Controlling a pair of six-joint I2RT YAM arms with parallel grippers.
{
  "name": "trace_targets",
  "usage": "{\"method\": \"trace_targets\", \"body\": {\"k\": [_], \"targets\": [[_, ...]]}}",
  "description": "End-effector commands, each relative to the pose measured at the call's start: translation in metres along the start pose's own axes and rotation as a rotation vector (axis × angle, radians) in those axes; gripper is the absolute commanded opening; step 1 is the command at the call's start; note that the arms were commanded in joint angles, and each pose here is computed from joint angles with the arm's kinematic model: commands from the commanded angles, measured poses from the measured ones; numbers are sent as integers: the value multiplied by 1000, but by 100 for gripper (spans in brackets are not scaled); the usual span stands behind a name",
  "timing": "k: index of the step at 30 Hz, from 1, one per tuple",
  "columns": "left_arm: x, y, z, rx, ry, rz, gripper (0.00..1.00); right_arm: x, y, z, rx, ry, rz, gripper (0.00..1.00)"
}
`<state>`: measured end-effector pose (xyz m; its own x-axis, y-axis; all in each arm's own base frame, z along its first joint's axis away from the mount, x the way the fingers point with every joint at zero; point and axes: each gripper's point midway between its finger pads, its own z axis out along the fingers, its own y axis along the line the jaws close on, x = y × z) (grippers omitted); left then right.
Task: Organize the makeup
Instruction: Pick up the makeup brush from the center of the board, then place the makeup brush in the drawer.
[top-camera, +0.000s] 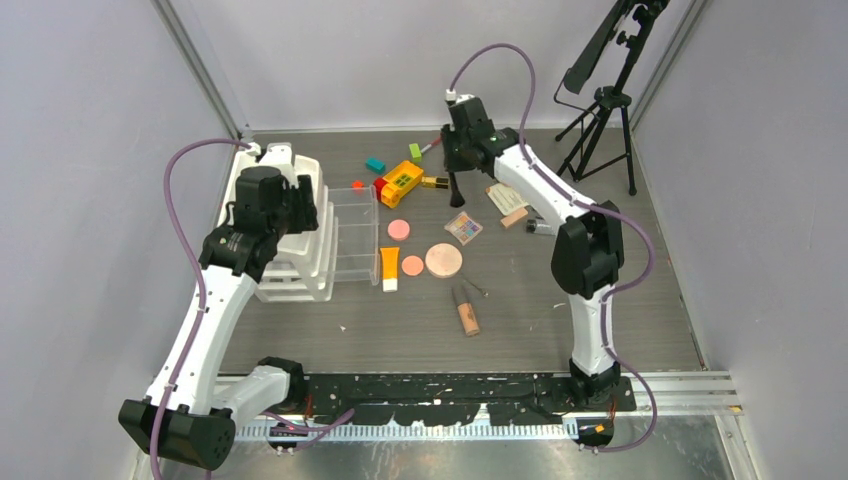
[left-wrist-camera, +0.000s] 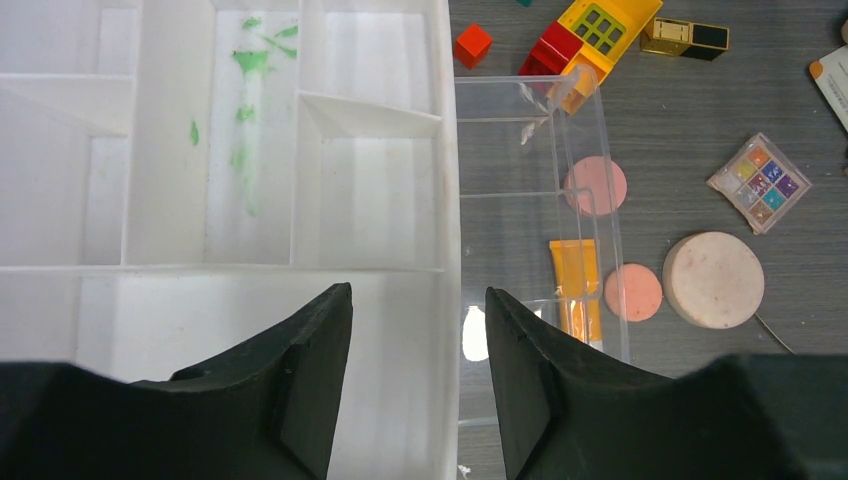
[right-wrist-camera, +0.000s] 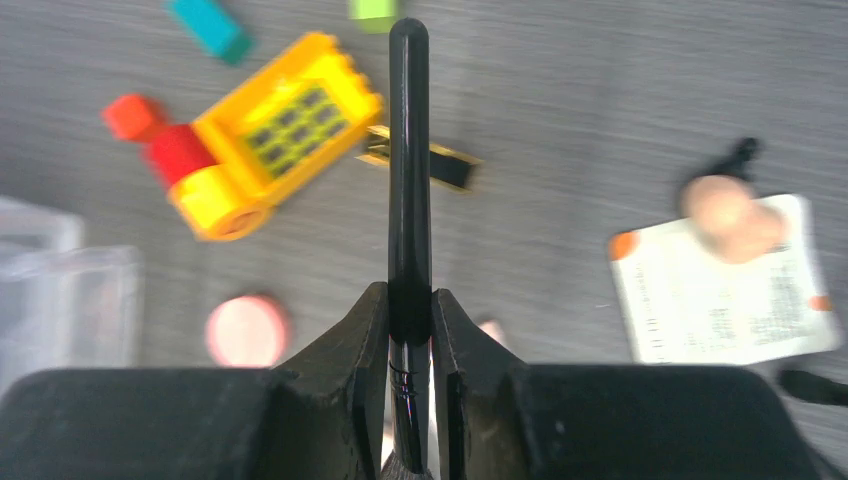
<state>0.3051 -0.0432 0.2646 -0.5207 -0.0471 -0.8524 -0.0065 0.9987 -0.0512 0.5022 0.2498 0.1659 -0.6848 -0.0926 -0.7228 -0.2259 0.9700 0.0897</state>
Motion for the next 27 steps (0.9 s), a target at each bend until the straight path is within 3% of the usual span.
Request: {"method": "trace_targets", "body": {"k": [1, 5, 9, 19, 27], "targets": [[-12, 0, -2, 4, -52, -6, 53, -42, 80, -55, -229, -205, 184, 1], [-12, 1, -3, -3, -54, -7, 53, -50, 118, -76, -412, -252, 428, 1], [-13, 1, -4, -3, -59, -7, 53, -48, 131, -79, -435, -310, 566, 1], [-13, 3, -6, -8, -64, -7, 53, -44, 179, -104, -567, -306, 648, 0], [-13, 4, -4, -17, -60, -8, 53, -21, 216, -100, -582, -271, 597, 1]]}}
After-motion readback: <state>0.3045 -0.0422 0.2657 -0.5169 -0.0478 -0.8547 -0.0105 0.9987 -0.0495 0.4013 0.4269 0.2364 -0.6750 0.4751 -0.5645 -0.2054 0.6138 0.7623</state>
